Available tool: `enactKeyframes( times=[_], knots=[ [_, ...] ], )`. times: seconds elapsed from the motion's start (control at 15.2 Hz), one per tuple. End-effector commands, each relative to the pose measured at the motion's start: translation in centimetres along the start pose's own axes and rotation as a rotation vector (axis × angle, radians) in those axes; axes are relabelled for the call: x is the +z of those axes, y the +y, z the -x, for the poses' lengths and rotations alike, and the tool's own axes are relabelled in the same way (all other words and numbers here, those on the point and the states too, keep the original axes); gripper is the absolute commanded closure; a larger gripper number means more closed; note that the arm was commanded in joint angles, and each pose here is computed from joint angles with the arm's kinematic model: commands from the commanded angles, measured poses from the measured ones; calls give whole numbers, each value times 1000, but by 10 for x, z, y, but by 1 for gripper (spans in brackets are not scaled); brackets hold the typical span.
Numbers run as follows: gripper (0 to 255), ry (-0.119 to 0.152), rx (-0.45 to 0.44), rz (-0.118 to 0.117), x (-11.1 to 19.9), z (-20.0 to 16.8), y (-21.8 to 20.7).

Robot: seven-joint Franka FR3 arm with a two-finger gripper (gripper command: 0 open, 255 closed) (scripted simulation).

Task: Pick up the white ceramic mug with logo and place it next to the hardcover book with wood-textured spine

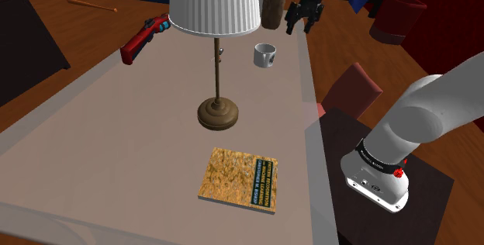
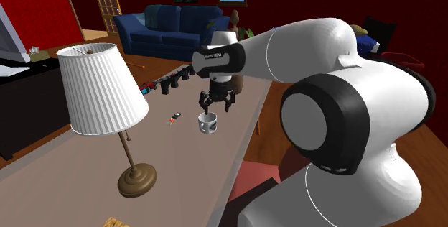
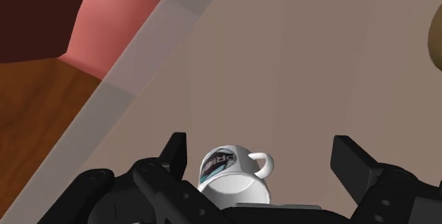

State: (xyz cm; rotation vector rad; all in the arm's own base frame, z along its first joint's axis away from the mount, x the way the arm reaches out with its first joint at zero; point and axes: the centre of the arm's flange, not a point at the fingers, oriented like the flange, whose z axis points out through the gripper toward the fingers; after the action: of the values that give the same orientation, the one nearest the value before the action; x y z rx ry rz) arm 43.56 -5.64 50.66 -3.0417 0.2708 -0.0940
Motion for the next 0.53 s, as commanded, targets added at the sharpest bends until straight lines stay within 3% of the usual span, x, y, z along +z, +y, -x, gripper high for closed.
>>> enactKeyframes(
  times=[0.0,0.46],
  knots=[
    [0,6,-1,5,18,-18,9],
    [0,22,-3,21,76,-84,30]
  ],
)
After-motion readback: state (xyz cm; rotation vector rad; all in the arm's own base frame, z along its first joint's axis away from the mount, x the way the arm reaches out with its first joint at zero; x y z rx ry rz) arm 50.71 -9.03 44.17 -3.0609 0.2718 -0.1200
